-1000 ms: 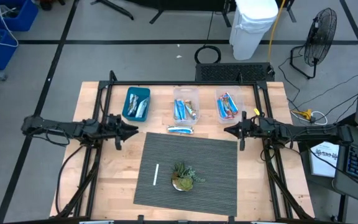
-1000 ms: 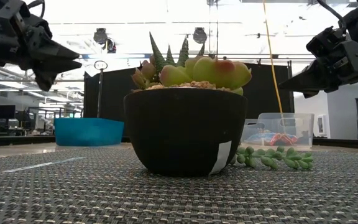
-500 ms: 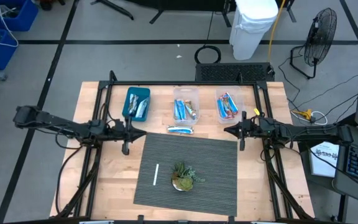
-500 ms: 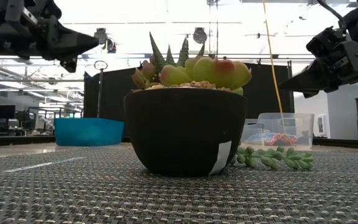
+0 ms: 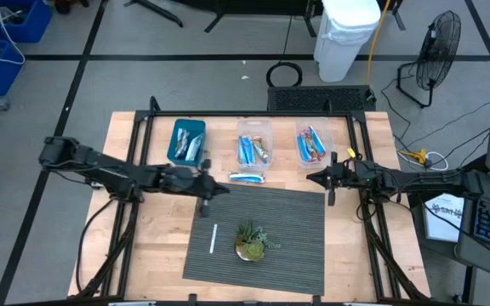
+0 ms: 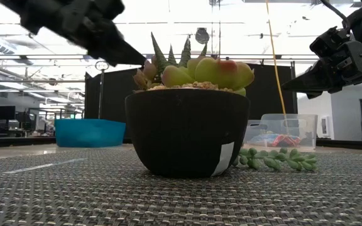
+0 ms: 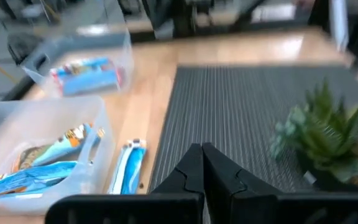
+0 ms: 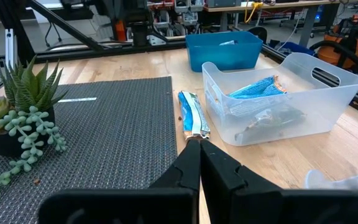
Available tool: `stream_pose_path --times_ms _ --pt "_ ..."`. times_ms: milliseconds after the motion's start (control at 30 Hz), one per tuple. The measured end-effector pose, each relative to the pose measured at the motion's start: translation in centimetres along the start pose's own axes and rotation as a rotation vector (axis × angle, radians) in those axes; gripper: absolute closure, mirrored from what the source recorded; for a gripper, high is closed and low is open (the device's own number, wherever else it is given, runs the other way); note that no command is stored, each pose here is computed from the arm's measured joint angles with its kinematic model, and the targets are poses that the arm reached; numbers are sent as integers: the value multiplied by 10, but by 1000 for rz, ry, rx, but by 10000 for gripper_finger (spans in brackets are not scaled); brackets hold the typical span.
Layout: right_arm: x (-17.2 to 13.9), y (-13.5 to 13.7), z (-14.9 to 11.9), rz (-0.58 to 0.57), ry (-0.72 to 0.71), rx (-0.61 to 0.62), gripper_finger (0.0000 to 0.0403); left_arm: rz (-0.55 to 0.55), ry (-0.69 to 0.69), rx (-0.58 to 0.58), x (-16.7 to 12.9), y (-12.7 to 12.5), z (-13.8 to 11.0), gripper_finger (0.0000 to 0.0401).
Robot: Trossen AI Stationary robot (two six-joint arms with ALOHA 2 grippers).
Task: Pick and place Granola Bars by type
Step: Put the yellow granola bar into the left transparent bin
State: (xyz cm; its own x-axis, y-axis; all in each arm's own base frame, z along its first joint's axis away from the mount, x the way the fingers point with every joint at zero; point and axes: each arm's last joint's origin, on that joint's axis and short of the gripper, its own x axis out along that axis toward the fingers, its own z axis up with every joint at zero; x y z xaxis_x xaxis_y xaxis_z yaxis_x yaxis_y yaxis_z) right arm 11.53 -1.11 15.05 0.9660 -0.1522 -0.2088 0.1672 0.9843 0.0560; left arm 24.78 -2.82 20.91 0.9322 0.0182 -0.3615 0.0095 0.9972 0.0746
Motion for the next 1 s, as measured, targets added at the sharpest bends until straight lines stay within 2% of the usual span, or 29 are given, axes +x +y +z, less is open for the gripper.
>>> stream_pose_path --times_ms 167,367,500,700,833,1000 --pt "0 0 0 0 0 0 399 -7 167 67 34 -4 21 398" --pt "0 0 0 0 0 0 399 36 306 109 63 -7 25 398" --pt "0 0 0 0 0 0 399 89 415 125 71 -4 15 399" --pt "0 0 0 0 0 0 399 193 540 72 76 9 -3 397" --pt "0 0 0 0 -1 0 399 236 575 30 83 19 -12 398" --pt "0 0 0 1 -1 0 399 277 605 -26 93 31 -25 373"
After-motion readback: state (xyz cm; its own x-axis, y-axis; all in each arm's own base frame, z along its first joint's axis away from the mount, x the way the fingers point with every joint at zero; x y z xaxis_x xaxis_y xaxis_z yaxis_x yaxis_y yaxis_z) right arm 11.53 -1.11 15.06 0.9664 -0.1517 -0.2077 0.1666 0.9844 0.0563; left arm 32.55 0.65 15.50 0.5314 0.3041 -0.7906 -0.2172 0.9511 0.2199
